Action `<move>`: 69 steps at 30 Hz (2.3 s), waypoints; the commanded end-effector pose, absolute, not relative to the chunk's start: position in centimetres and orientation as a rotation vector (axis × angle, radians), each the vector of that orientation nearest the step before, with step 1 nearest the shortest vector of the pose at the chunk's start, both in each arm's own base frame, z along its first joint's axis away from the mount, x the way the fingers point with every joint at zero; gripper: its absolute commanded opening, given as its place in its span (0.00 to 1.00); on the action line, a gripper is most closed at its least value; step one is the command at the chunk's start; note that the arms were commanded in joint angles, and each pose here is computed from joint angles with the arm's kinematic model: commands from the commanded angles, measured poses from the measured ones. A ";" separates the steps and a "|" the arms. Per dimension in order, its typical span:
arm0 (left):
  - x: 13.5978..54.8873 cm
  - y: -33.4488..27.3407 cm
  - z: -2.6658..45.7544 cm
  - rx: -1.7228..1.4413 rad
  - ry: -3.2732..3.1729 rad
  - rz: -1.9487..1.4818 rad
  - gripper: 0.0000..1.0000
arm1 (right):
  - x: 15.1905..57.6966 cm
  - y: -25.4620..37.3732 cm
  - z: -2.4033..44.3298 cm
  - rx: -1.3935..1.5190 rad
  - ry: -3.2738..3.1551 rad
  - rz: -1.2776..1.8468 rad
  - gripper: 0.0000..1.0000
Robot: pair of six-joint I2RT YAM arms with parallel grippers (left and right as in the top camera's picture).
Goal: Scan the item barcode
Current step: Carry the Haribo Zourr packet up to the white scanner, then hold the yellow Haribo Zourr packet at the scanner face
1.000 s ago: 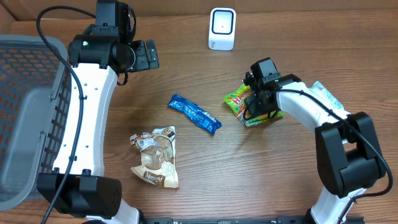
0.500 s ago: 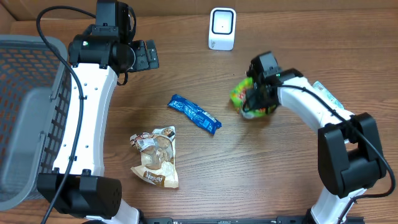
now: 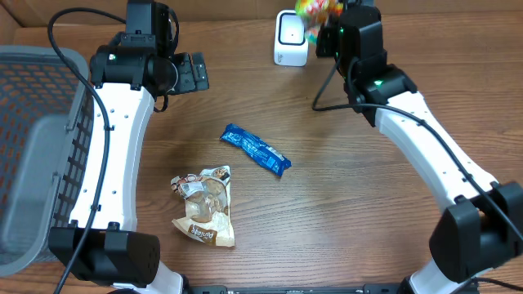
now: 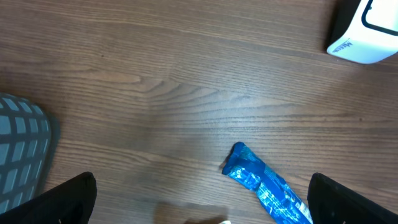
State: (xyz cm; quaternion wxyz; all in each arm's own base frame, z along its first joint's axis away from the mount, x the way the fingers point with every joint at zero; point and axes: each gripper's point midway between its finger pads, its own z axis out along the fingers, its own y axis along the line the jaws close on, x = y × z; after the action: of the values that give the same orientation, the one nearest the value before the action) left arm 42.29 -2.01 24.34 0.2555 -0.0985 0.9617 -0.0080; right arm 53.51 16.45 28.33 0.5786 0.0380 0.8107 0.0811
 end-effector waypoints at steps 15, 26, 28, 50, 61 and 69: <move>42.7 -2.0 25.2 -0.262 2.586 -0.015 1.00 | 61.5 20.3 23.8 -0.149 1.439 -0.045 0.04; 42.7 -2.0 25.2 -0.261 2.587 -0.015 1.00 | 62.0 20.8 21.3 -0.172 1.391 -0.060 0.04; 42.7 -2.0 25.2 -0.262 2.586 -0.015 1.00 | 61.9 21.2 21.7 -0.185 1.374 -0.041 0.04; 42.7 -2.0 25.2 -0.261 2.587 -0.015 1.00 | 67.7 22.8 27.1 -0.172 1.314 -0.034 0.04; 42.7 -2.0 25.2 -0.261 2.587 -0.015 1.00 | 69.6 23.0 23.9 -0.218 1.396 -0.068 0.04; 42.7 -2.0 25.2 -0.262 2.586 -0.015 1.00 | 70.3 22.0 22.4 -0.247 1.443 -0.082 0.04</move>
State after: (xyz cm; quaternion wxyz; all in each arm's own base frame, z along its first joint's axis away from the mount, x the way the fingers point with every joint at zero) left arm 42.30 -2.01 24.36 0.2559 -0.0985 0.9616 -0.0081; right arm 69.88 23.05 19.58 0.7265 -0.1192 0.6757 -0.0378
